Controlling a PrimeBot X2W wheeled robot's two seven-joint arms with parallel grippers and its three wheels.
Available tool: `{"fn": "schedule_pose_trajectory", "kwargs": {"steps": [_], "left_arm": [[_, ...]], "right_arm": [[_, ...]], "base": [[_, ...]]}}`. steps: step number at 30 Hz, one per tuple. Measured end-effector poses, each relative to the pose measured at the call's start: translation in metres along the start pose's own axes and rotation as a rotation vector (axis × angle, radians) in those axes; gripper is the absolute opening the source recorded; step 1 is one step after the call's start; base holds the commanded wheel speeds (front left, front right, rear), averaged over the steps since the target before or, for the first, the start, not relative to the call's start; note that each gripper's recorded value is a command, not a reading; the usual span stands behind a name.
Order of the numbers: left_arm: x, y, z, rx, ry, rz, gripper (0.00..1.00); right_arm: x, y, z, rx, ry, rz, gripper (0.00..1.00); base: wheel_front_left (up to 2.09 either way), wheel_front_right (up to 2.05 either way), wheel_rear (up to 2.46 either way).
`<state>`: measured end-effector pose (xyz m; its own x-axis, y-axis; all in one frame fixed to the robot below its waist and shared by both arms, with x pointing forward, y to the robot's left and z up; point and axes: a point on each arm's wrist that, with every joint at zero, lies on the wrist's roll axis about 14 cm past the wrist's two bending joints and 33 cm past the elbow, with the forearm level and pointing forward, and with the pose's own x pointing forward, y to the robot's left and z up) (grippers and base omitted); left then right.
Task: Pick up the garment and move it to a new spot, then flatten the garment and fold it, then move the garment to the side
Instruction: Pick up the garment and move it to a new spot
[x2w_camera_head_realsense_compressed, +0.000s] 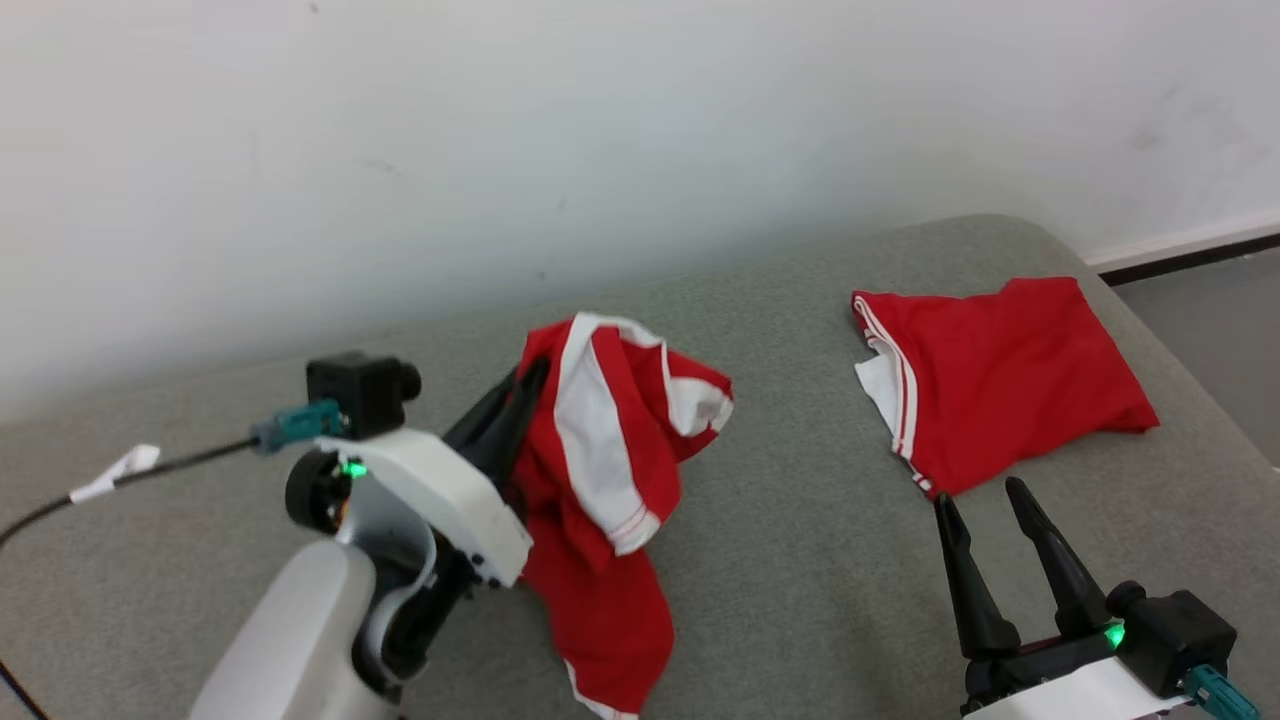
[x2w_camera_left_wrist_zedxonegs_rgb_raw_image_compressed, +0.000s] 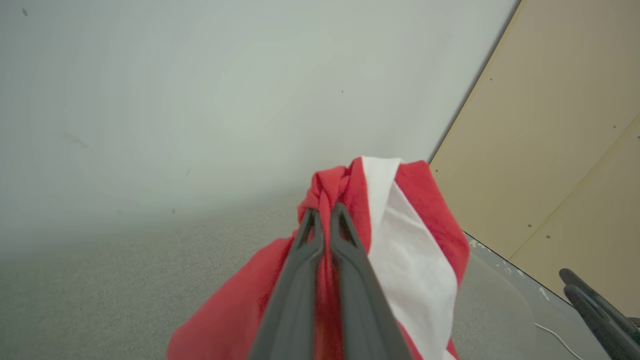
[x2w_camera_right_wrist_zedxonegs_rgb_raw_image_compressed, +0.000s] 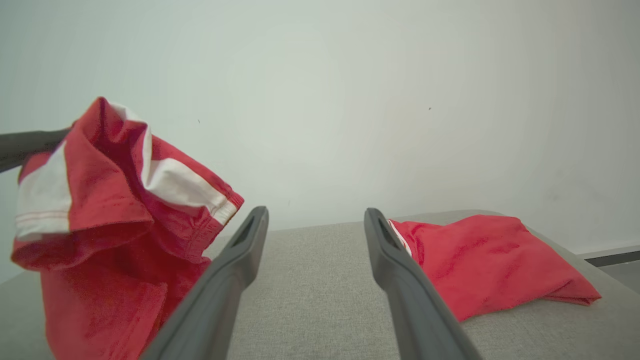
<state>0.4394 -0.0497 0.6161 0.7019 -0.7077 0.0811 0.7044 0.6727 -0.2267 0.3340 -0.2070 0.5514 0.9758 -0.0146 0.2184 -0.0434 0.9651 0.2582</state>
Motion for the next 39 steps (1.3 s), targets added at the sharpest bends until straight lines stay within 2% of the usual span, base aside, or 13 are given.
{"fn": "schedule_pose_trajectory", "kwargs": {"steps": [7, 10, 11, 12, 13, 14, 23, 26, 32, 39], "left_arm": [[-0.013, 0.018, -0.097, -0.044, 0.190, 0.064, 0.00], [-0.022, 0.023, -0.125, -0.020, 0.259, 0.071, 0.00], [-0.024, 0.023, -0.129, -0.030, 0.269, 0.076, 0.04], [-0.025, 0.023, -0.133, -0.039, 0.276, 0.077, 0.31], [-0.026, 0.023, -0.135, -0.042, 0.272, 0.081, 0.74], [-0.027, 0.024, -0.135, -0.045, 0.266, 0.086, 1.00], [-0.028, 0.036, -0.087, -0.016, 0.076, 0.115, 1.00], [-0.035, 0.047, -0.065, 0.035, 0.002, 0.147, 1.00], [-0.068, 0.077, -0.034, 0.093, -0.125, 0.290, 1.00], [-0.126, 0.109, -0.026, 0.126, -0.178, 0.483, 1.00]], "right_arm": [[-0.013, -0.017, -0.005, -0.008, 0.020, -0.062, 1.00], [-0.013, -0.019, -0.007, -0.010, 0.029, -0.067, 1.00], [-0.012, -0.019, -0.007, -0.010, 0.030, -0.066, 1.00], [-0.012, -0.018, -0.008, -0.009, 0.032, -0.063, 1.00], [-0.011, -0.016, -0.009, -0.008, 0.034, -0.058, 1.00], [-0.010, -0.014, -0.010, -0.006, 0.036, -0.052, 1.00], [0.001, 0.002, -0.012, 0.005, 0.033, 0.006, 1.00], [0.006, 0.008, -0.009, 0.039, 0.018, 0.016, 1.00], [0.013, 0.023, -0.004, 0.043, 0.001, 0.071, 1.00], [0.016, 0.035, -0.006, 0.047, 0.001, 0.109, 1.00]], "base": [[0.00, 0.00, 0.00], [0.00, 0.00, 0.00], [0.00, 0.00, 0.00], [0.00, 0.00, 0.00], [0.00, 0.00, 0.00], [0.00, 0.00, 0.00], [0.00, 0.00, 0.00], [0.00, 0.00, 0.00], [0.00, 0.00, 0.00], [0.00, 0.00, 0.00]]}}
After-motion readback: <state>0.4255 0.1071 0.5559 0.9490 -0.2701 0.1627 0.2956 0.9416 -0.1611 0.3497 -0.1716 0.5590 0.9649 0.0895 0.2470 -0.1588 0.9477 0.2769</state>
